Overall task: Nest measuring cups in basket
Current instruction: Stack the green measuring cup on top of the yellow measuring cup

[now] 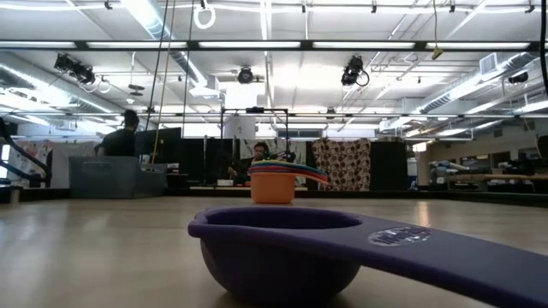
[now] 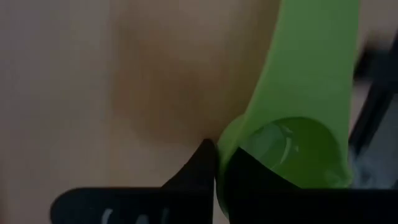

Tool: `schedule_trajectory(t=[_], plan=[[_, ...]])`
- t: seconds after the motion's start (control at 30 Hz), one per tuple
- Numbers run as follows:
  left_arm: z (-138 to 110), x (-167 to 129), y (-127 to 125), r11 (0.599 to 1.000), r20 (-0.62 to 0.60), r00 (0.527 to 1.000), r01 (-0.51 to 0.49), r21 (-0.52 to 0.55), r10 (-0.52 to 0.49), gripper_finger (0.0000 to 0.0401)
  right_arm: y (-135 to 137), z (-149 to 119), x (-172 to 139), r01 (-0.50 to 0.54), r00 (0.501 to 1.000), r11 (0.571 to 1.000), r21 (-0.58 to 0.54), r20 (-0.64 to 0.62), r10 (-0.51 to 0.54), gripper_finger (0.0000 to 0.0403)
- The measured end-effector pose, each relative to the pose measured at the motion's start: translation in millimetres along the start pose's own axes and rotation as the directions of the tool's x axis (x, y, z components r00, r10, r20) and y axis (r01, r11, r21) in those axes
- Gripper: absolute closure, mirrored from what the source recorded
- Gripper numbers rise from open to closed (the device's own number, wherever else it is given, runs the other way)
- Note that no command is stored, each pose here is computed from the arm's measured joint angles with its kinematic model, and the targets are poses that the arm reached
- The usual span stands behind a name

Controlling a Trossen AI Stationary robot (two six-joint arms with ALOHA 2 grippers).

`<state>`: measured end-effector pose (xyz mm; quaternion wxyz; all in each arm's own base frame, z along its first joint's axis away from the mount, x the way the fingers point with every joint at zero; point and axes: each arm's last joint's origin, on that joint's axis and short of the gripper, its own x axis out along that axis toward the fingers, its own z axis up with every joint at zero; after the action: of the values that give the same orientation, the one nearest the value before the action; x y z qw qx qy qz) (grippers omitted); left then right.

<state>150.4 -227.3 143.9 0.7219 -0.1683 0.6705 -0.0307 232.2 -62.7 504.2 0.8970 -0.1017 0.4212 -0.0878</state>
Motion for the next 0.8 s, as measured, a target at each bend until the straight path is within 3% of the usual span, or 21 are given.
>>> schedule_trajectory(t=[0.27, 0.47, 0.63, 0.8], plan=[[55, -39, 36, 0.985, 0.105, 0.994, 0.038, -0.170, -0.020, 0.0386, -1, -1, 0, 0.009, 1.000, 1.000, -0.009, -0.008, -0.009, 0.0309], [110, -95, 79, 0.943, 0.268, 0.963, 0.120, -0.310, -0.034, 0.0387, -2, -1, 0, 0.042, 0.999, 0.997, -0.060, -0.019, -0.043, 0.0309], [150, -157, 118, 0.958, 0.333, 0.940, 0.029, -0.285, 0.071, 0.0387, -6, -2, 0, 0.089, 0.995, 0.991, -0.097, -0.036, -0.092, 0.0309], [175, -217, 162, 0.957, 0.396, 0.904, -0.043, -0.288, 0.160, 0.0387, -14, -5, 0, 0.110, 0.992, 0.991, -0.075, -0.046, -0.113, 0.0309]])
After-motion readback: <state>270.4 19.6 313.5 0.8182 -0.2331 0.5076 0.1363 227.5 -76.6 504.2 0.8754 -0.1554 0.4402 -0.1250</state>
